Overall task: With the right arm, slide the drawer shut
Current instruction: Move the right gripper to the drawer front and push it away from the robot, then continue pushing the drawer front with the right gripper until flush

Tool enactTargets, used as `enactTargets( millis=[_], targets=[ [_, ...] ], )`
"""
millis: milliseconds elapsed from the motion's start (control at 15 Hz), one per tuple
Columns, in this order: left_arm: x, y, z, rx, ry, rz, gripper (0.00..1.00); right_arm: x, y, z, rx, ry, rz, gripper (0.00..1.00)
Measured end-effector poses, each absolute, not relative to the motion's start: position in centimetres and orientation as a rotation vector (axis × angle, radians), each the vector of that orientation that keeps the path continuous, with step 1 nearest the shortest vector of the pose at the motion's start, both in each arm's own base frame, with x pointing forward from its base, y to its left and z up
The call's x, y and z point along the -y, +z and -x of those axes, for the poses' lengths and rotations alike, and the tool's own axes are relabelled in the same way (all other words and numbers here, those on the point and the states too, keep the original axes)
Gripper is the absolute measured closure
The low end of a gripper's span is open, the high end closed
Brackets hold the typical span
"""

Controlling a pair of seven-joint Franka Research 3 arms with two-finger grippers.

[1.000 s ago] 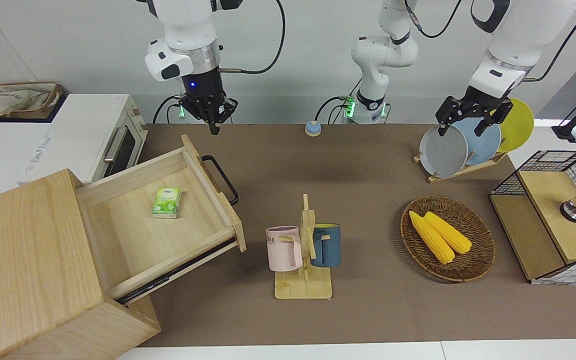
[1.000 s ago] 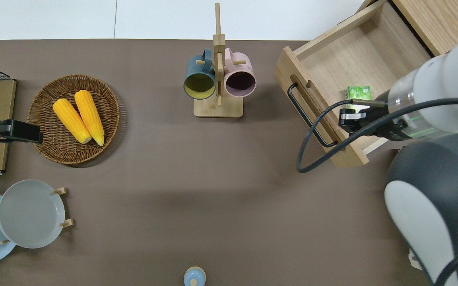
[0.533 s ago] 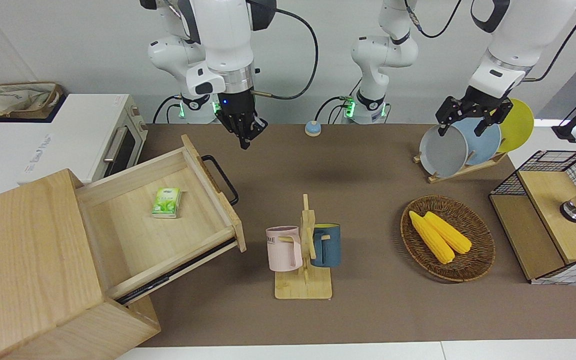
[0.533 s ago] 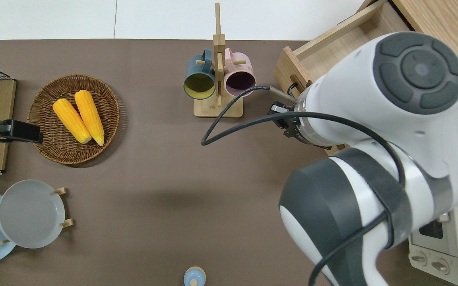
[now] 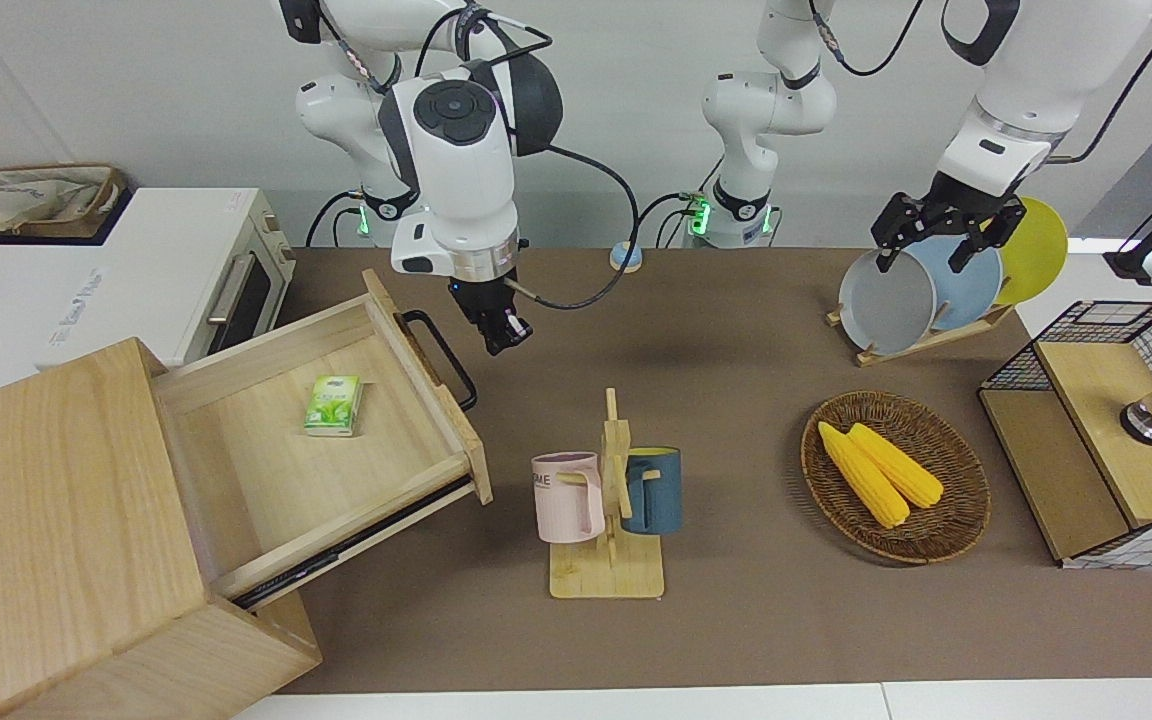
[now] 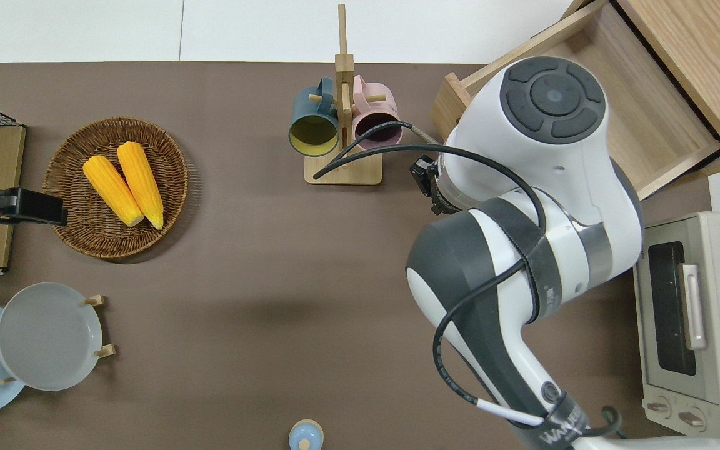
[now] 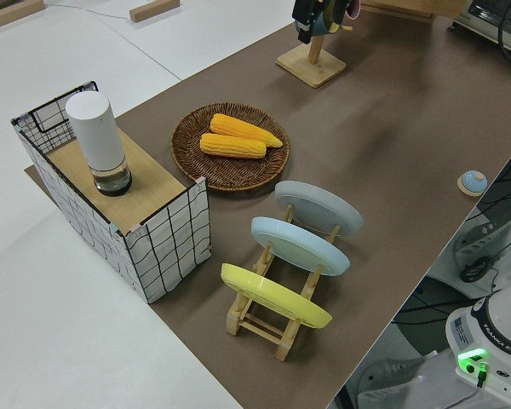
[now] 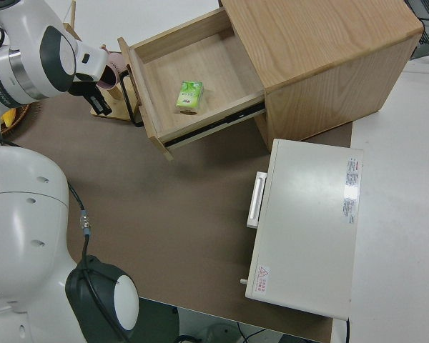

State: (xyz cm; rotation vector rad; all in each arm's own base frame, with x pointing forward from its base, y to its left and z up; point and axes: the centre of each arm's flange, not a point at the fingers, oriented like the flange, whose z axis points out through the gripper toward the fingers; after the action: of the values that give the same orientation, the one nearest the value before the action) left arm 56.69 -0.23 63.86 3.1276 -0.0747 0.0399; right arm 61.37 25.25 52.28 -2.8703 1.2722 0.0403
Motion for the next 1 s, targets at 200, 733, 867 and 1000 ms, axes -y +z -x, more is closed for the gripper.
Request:
enactTargets(
  millis=[200, 733, 867, 1000],
  targets=[
    [0.2, 63.9, -56.7, 0.075, 0.040, -3.128, 0.01, -23.8, 50.0, -62.5, -1.389, 0.098, 2.821, 0.99],
    [0.2, 63.9, -56.7, 0.075, 0.040, -3.128, 0.00, -20.8, 48.6, -64.4, -1.504, 0.087, 2.756, 0.99],
    [0.2, 63.9, -56.7, 0.075, 0.040, -3.128, 0.00, -19.9, 48.7, -65.1, -1.503, 0.046, 2.728, 0.99],
    [0.2, 63.9, -56.7, 0.075, 0.040, -3.128, 0.00, -18.7, 48.6, -65.7, -1.476, 0.029, 2.738, 0.99]
  ],
)
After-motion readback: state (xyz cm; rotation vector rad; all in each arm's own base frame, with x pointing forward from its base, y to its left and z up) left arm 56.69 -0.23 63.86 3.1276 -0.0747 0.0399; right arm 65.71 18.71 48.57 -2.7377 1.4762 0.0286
